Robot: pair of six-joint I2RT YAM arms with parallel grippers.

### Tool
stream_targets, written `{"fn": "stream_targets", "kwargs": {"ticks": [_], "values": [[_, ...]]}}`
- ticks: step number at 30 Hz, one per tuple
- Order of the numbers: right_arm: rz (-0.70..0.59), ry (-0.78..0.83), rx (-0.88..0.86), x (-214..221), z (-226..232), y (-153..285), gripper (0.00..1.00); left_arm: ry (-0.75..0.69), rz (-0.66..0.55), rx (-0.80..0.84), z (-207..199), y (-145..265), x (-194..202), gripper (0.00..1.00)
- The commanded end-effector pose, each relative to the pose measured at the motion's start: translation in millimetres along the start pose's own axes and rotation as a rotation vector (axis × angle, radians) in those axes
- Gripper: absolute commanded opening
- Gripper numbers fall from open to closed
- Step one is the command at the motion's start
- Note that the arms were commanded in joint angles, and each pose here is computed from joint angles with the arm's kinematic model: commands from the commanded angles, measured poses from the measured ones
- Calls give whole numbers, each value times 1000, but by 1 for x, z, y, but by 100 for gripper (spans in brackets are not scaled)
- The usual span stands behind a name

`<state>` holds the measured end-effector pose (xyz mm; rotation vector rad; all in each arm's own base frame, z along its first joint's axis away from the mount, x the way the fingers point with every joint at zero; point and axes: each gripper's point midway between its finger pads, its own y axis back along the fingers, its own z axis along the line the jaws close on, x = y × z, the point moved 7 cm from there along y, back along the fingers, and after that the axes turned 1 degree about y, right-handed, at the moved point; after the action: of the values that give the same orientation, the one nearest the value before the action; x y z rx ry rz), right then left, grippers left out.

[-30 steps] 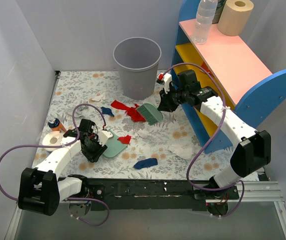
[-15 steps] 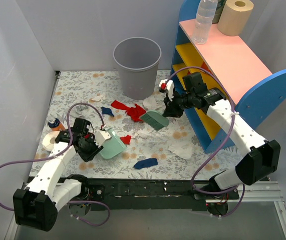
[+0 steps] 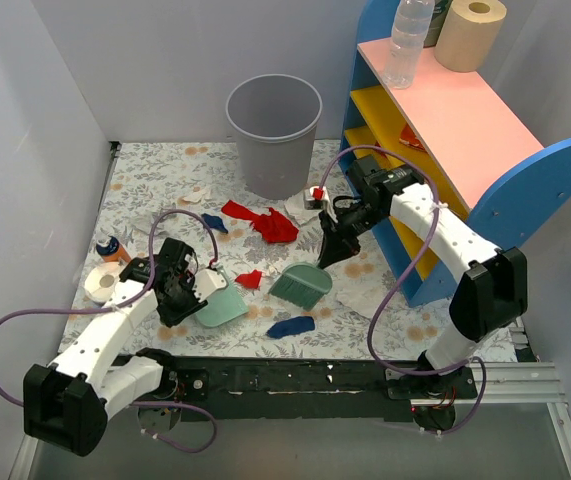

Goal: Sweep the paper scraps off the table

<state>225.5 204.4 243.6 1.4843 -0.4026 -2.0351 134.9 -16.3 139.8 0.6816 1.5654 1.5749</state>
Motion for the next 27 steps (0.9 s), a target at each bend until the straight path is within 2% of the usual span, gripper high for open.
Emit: {"fn": "stream_targets", "kwargs": {"ticks": [1, 6, 11, 12, 16, 18, 19, 20, 24, 27], "values": [[-47, -5, -133, -5, 23, -12, 1, 0, -15, -98, 3, 17, -3, 0], [-34, -100, -187, 11, 30, -30, 1, 20, -6, -106, 3, 20, -3, 0], [0, -143, -130, 19, 14, -48, 1, 47, 13, -88, 0, 24, 0, 0], [-3, -203, -110, 15, 8, -51, 1, 49, 20, -87, -1, 24, 1, 0], [-38, -178, -28, -13, -27, -55, 1, 57, 15, -109, -1, 27, 3, 0], [-25, -153, -41, -17, -44, -62, 1, 76, 9, -131, 0, 29, 3, 0], [-43, -109, -32, -34, -50, -57, 1, 80, 7, -134, 0, 29, 4, 0], [-26, -138, -59, -30, -56, -63, 1, 86, -1, -145, 0, 30, 4, 0], [-79, -93, -127, -48, -56, -60, 1, 108, 2, -171, 1, 32, 7, 0], [-102, -92, -185, -46, -42, -59, 1, 100, 4, -188, 1, 33, 9, 0]]}}
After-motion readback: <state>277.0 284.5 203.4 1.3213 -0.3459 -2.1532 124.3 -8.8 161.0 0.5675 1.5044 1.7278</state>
